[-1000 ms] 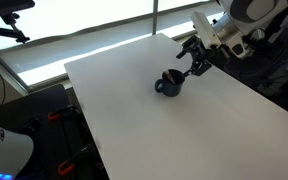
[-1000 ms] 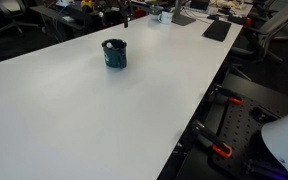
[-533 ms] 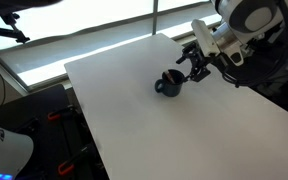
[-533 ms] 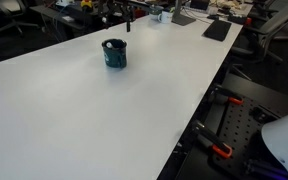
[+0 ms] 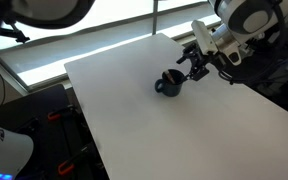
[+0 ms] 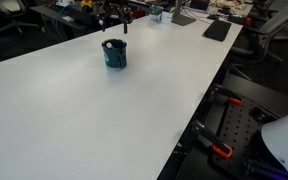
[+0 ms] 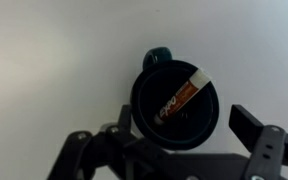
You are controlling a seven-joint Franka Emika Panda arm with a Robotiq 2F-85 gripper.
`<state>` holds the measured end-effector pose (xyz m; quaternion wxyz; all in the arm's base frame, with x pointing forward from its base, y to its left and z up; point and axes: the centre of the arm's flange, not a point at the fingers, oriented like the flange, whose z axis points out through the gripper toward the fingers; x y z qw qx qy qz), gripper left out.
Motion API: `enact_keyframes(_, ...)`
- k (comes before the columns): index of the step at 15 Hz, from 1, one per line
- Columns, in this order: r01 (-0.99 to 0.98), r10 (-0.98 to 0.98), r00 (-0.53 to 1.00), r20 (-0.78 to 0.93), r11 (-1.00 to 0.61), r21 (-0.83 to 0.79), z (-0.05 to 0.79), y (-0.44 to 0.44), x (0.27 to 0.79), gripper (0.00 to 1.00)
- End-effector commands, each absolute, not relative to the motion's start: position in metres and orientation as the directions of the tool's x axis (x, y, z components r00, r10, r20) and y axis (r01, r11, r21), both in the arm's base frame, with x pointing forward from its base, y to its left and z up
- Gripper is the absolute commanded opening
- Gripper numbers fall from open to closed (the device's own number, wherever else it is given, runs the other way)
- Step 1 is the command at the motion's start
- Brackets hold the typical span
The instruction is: Remove the marker from the cup
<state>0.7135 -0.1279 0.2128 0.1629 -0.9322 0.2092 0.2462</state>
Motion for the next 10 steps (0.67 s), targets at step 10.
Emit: enact_keyframes(10, -0.414, -0.312, 0.698, -0.645, -0.91, -0.008, 0.19, -0.048, 0.758, 0.84)
